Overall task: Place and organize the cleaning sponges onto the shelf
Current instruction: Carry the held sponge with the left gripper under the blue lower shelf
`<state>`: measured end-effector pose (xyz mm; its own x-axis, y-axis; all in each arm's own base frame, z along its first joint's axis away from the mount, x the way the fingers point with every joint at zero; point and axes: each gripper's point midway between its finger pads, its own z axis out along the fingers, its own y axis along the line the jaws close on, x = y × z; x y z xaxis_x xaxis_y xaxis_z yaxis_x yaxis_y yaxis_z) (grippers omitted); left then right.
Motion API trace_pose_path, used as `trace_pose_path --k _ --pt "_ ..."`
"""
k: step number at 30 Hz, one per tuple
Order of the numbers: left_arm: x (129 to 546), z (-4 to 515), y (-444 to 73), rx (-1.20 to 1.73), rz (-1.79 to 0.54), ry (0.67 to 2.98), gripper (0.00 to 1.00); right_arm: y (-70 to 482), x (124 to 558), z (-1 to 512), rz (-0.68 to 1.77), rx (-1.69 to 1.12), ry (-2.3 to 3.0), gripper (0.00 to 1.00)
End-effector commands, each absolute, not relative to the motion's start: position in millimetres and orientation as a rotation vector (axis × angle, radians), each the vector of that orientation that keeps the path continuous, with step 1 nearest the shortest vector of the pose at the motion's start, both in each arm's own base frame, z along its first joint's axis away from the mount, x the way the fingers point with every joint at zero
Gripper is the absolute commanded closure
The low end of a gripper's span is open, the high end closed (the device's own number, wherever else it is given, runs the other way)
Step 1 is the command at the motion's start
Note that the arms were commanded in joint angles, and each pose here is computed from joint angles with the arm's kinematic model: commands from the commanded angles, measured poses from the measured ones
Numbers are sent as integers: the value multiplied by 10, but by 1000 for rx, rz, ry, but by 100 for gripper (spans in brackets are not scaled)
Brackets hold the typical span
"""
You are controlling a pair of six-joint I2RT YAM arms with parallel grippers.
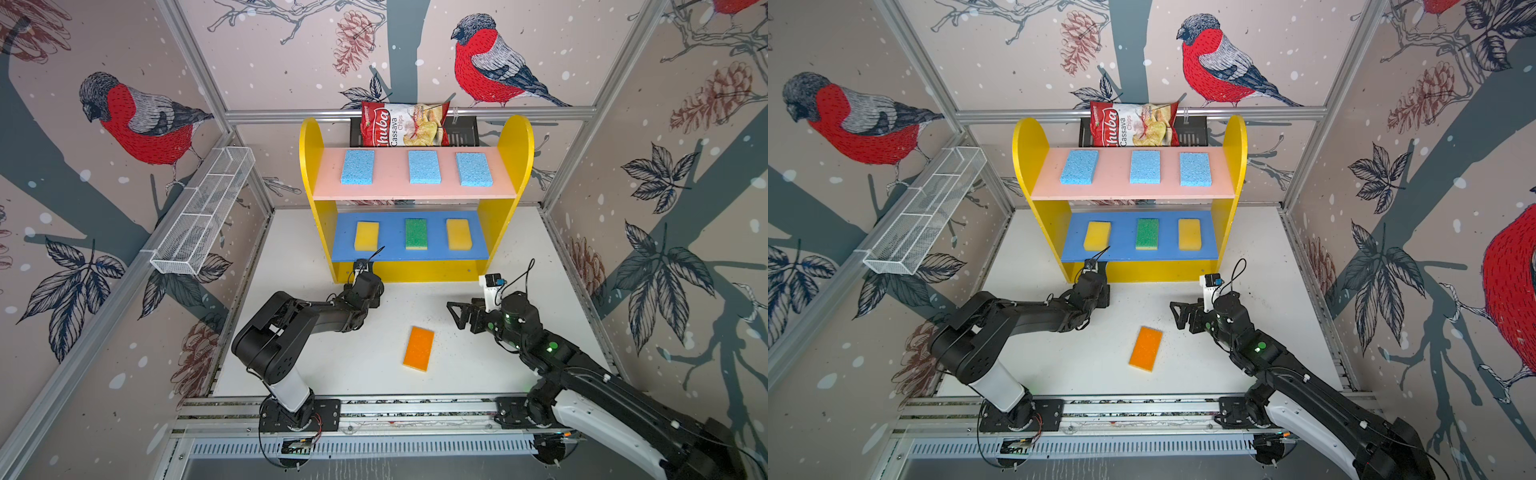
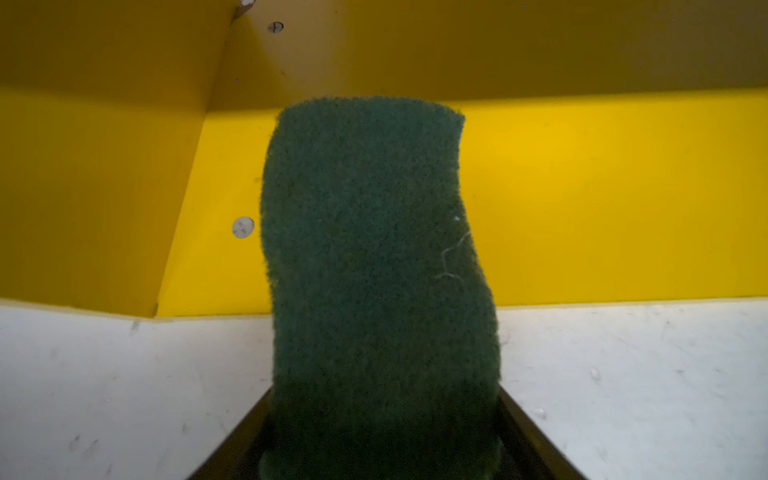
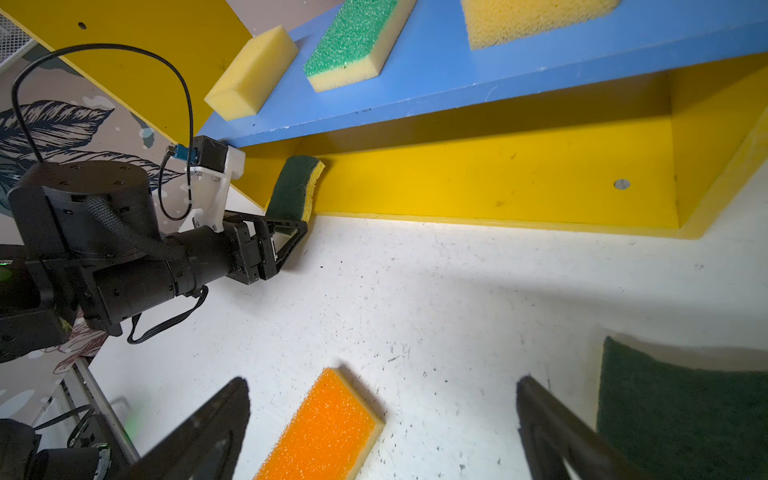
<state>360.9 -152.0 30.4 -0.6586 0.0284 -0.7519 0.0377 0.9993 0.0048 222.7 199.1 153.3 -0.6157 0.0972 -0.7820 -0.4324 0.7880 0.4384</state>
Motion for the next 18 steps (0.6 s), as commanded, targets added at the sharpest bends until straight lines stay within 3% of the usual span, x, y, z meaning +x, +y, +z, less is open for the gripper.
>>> trace_pose_path --k 1,18 --pt "3774 468 -1583 34 -46 2213 30 2028 2260 1601 788 -255 2071 1" --pt "3727 627 -1524 -34 -79 2124 30 2035 2241 1505 795 -254 2095 0"
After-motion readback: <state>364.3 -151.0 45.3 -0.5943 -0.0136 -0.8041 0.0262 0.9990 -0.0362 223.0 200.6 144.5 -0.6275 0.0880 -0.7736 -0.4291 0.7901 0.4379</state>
